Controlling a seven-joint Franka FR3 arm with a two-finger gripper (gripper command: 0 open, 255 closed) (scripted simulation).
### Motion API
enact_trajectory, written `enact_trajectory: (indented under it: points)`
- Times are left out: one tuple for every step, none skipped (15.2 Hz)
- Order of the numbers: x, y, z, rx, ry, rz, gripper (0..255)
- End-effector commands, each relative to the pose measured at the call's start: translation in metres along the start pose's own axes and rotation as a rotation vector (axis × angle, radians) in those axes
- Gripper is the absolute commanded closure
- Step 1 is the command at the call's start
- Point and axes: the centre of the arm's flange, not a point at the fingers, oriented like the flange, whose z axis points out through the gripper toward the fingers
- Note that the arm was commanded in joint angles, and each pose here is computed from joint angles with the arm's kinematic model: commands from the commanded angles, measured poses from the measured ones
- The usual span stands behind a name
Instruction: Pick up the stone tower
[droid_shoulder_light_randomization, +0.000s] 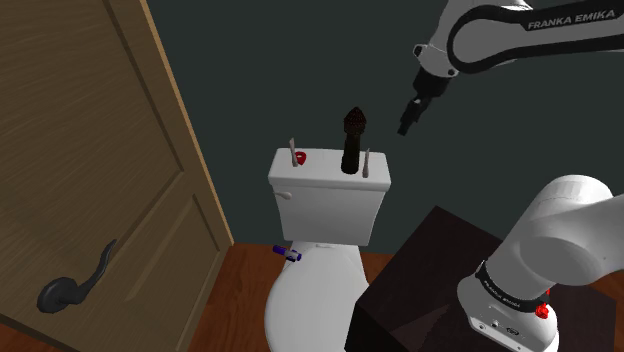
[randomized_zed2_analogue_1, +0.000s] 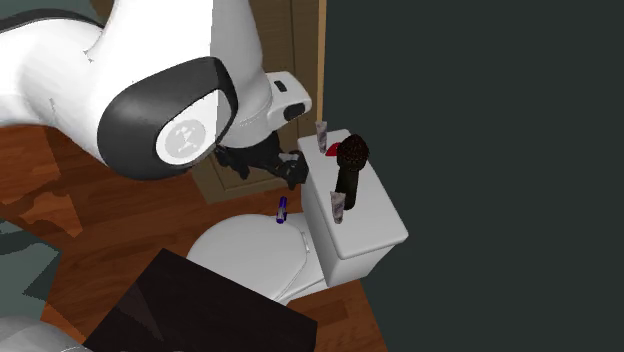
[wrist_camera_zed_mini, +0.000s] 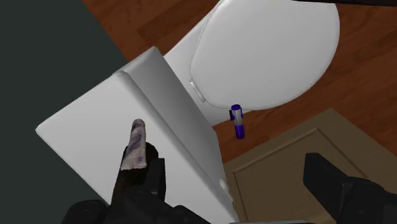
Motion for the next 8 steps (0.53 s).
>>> enact_trajectory:
  points:
    - [0.010,0.016,0.013,0.010,0.061,-0.010,0]
    - [0.015,0.024,0.019,0.016,0.088,-0.015,0]
    - [0.020,0.032,0.025,0.023,0.116,-0.019,0]
    - [0.026,0.040,0.032,0.029,0.143,-0.024,0]
    - [0.031,0.048,0.038,0.035,0.171,-0.028,0]
    - [0.037,0.056,0.044,0.042,0.198,-0.033,0]
    - [0.043,0.064,0.050,0.048,0.226,-0.037,0]
    - [0.050,0.072,0.055,0.055,0.253,-0.042,0]
